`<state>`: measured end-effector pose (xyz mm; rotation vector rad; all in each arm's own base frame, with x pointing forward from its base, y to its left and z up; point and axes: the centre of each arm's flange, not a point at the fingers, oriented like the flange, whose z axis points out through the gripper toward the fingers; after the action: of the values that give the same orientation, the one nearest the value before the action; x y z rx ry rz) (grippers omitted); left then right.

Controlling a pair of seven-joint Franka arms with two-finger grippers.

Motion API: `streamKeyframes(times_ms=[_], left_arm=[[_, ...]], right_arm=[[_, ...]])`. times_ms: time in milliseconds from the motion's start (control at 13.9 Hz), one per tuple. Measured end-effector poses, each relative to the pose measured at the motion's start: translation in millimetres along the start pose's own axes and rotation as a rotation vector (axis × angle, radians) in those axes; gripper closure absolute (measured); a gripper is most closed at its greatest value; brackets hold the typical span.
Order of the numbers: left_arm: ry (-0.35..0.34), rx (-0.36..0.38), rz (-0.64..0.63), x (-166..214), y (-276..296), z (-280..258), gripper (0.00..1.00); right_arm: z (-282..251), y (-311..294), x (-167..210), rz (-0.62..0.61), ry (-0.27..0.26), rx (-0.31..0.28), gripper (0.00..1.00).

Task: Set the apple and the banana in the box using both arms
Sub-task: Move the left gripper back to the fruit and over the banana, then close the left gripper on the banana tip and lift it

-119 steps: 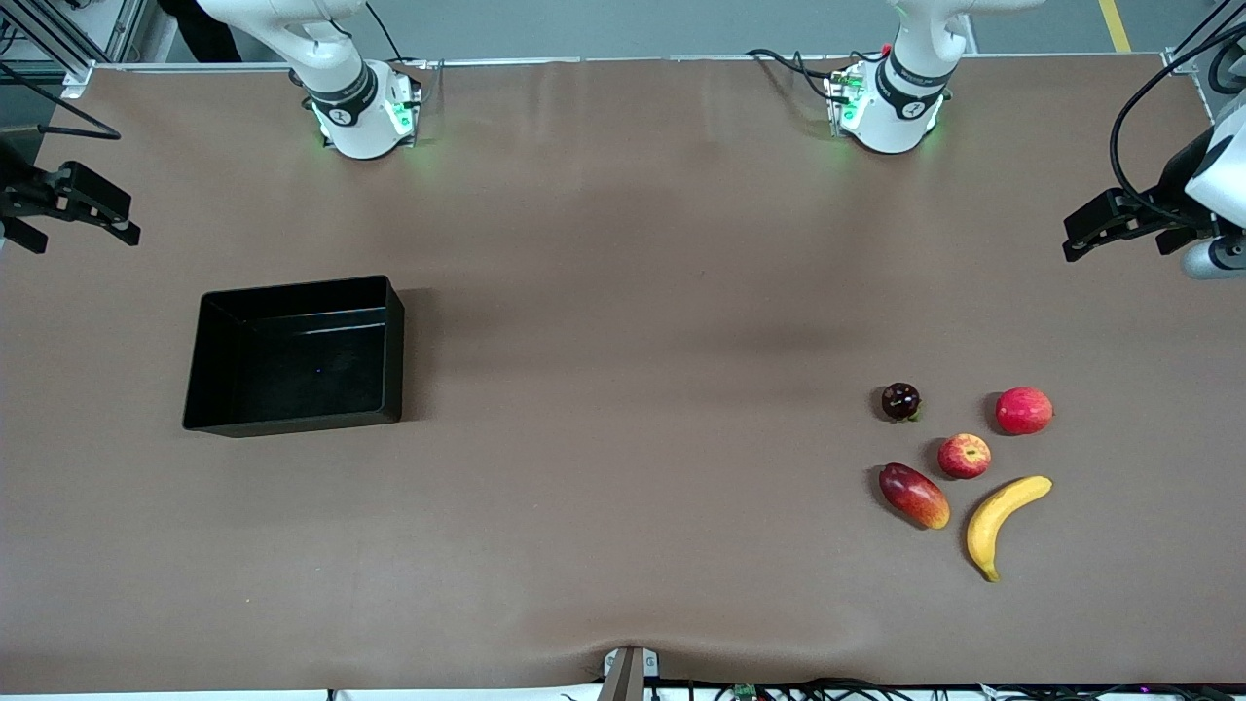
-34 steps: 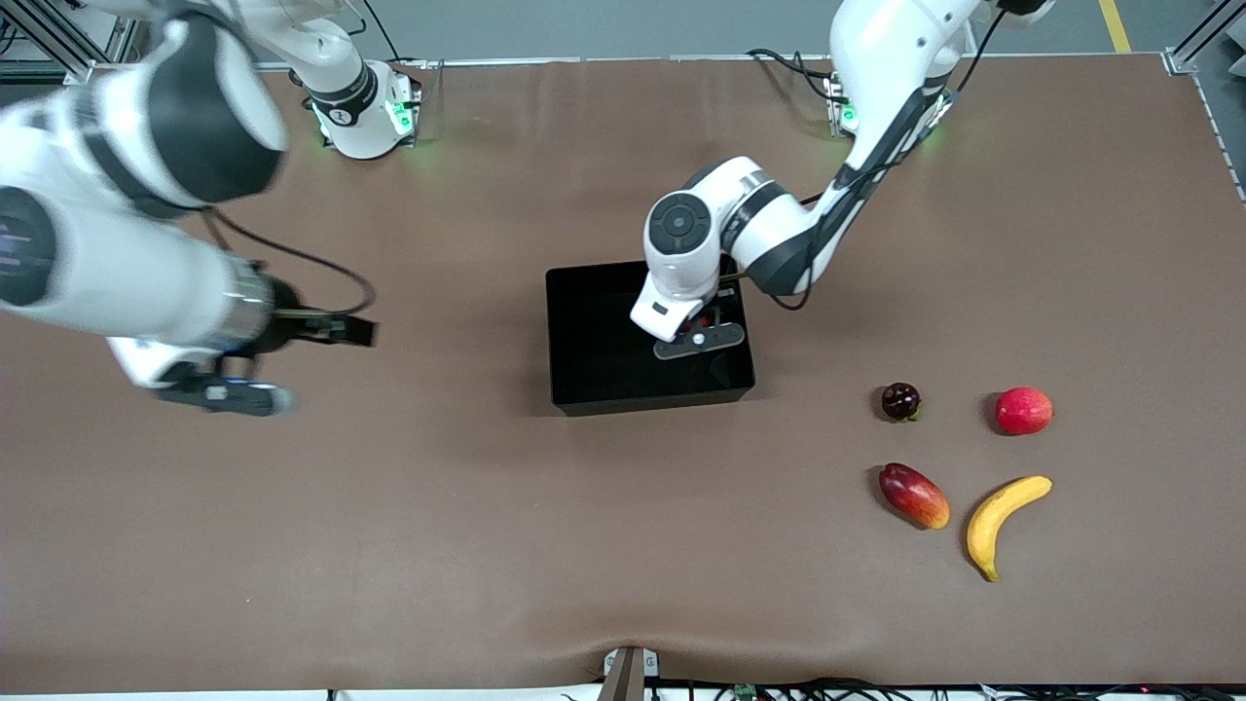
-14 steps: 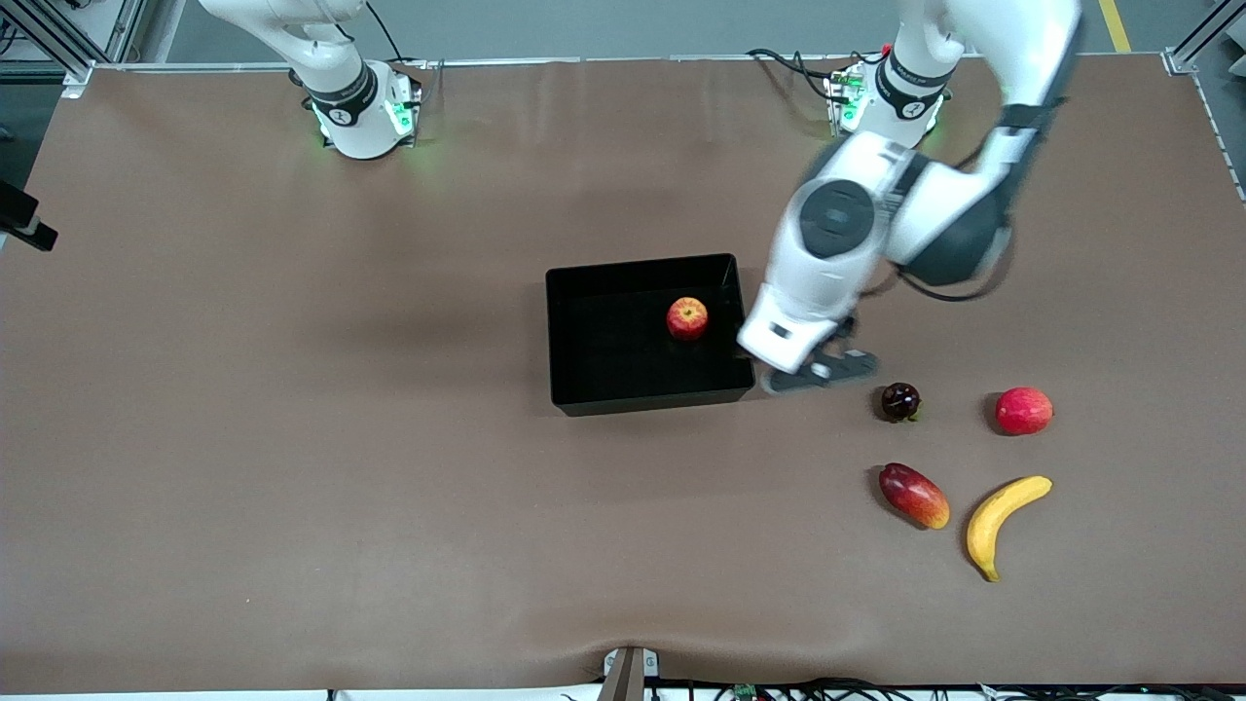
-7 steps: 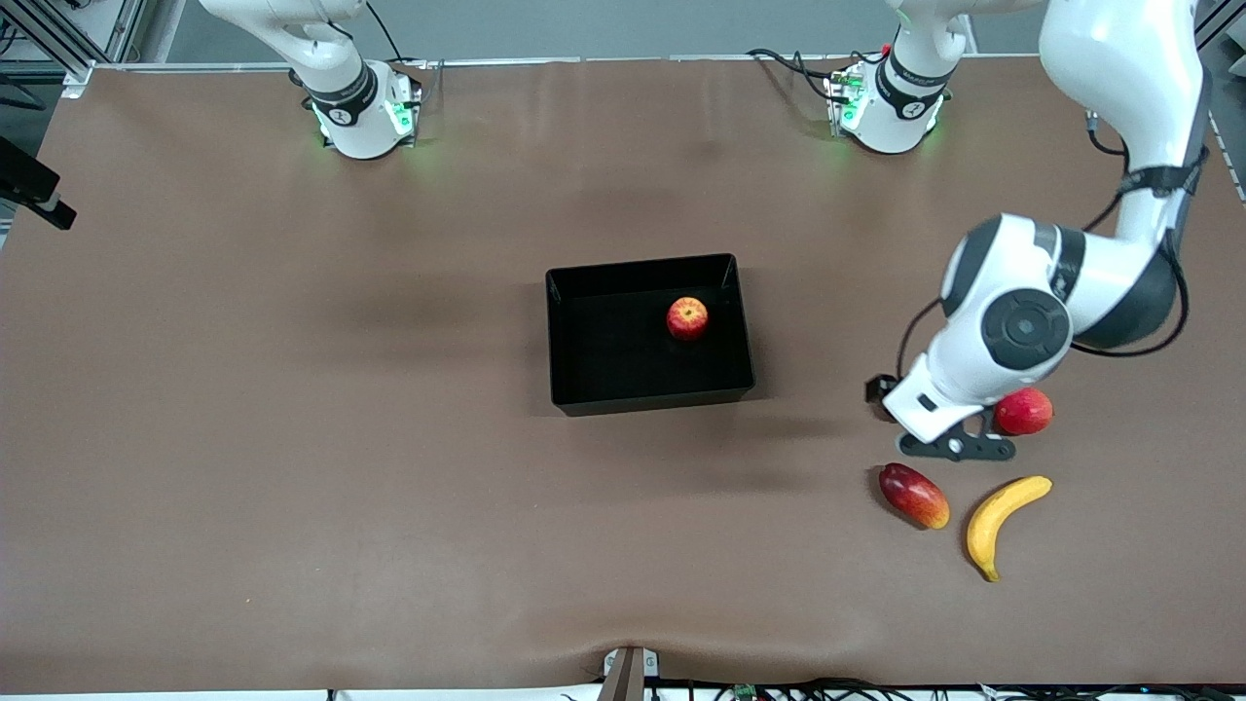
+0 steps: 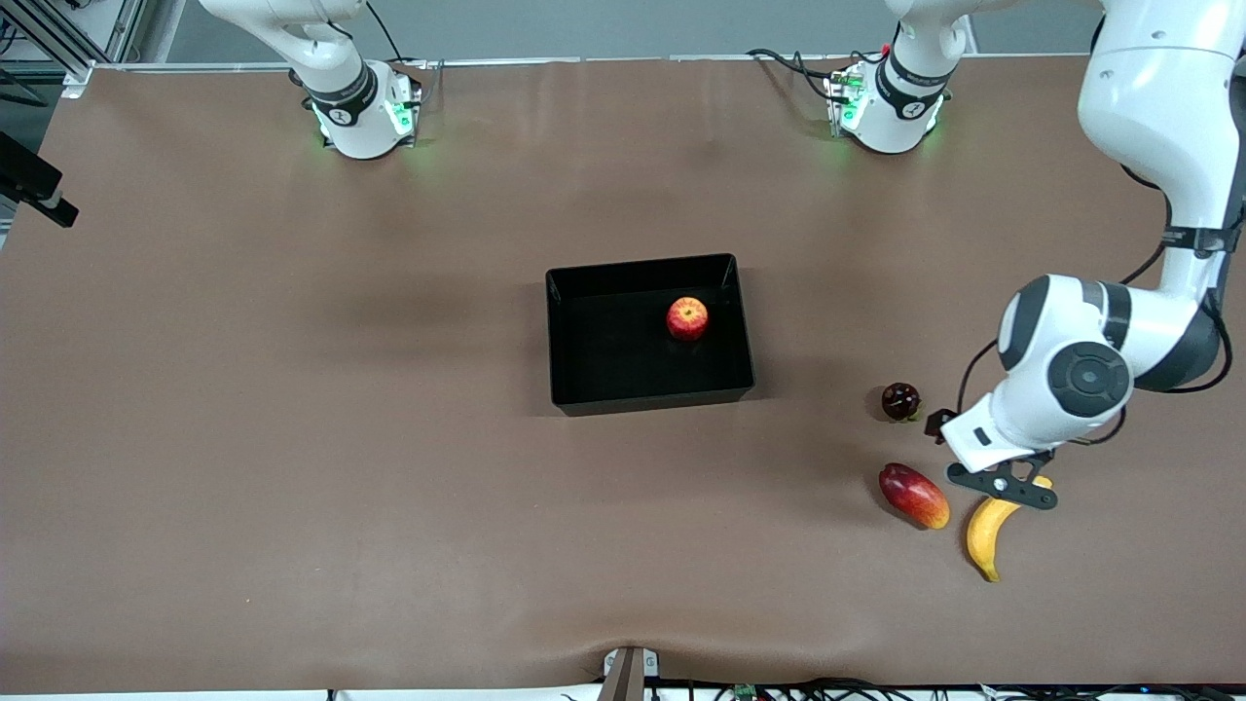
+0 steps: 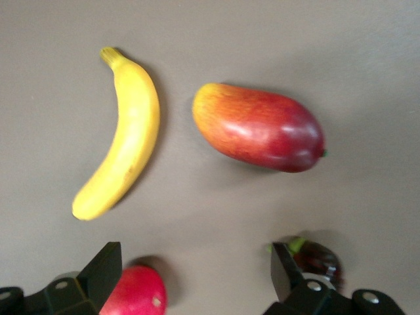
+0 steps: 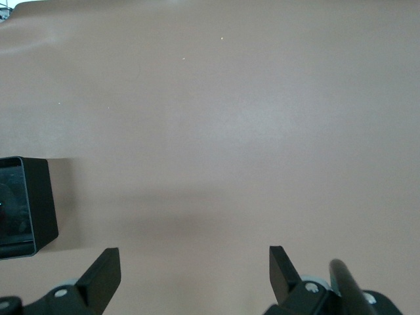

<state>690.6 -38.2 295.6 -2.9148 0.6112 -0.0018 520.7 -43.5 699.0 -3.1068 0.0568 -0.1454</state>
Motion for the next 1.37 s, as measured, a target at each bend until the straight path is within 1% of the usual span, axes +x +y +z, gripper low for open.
streamKeyframes(times_ms=[360, 649, 793, 937, 1009, 1081, 1153, 1225, 1297, 1369], left_arm=[[0.093, -0.018, 0.196, -9, -49, 54, 0.00], [0.151, -0.001, 0.353, 2, -66, 77, 0.00], [0.173, 0.010, 0.392, 6, -73, 87, 0.00], [0.192, 0.012, 0.400, 7, -74, 101, 0.00], [0.197, 0.010, 0.402, 8, -73, 107, 0.04], [0.200, 0.006, 0.402, 8, -71, 113, 0.05], [0.201, 0.004, 0.402, 8, -70, 116, 0.13], [0.204, 0.004, 0.402, 8, -70, 117, 0.26], [0.209, 0.008, 0.401, 9, -71, 115, 0.35], [0.216, 0.014, 0.400, 11, -73, 111, 0.48]], right_arm=[[1, 0, 0, 0.000, -0.003, 0.000, 0.00], [2, 0, 0, 0.000, -0.006, 0.000, 0.00], [2, 0, 0, 0.000, -0.008, 0.000, 0.00], [3, 0, -1, 0.000, -0.010, 0.000, 0.00], [3, 0, -1, -0.001, -0.011, 0.000, 0.00], [3, 0, -1, -0.001, -0.011, 0.000, 0.00], [3, 0, -1, -0.001, -0.012, 0.000, 0.00], [4, 0, -1, 0.000, -0.012, -0.003, 0.00], [4, 1, -1, 0.000, -0.014, -0.008, 0.00], [5, 1, -1, 0.000, -0.015, -0.010, 0.00]])
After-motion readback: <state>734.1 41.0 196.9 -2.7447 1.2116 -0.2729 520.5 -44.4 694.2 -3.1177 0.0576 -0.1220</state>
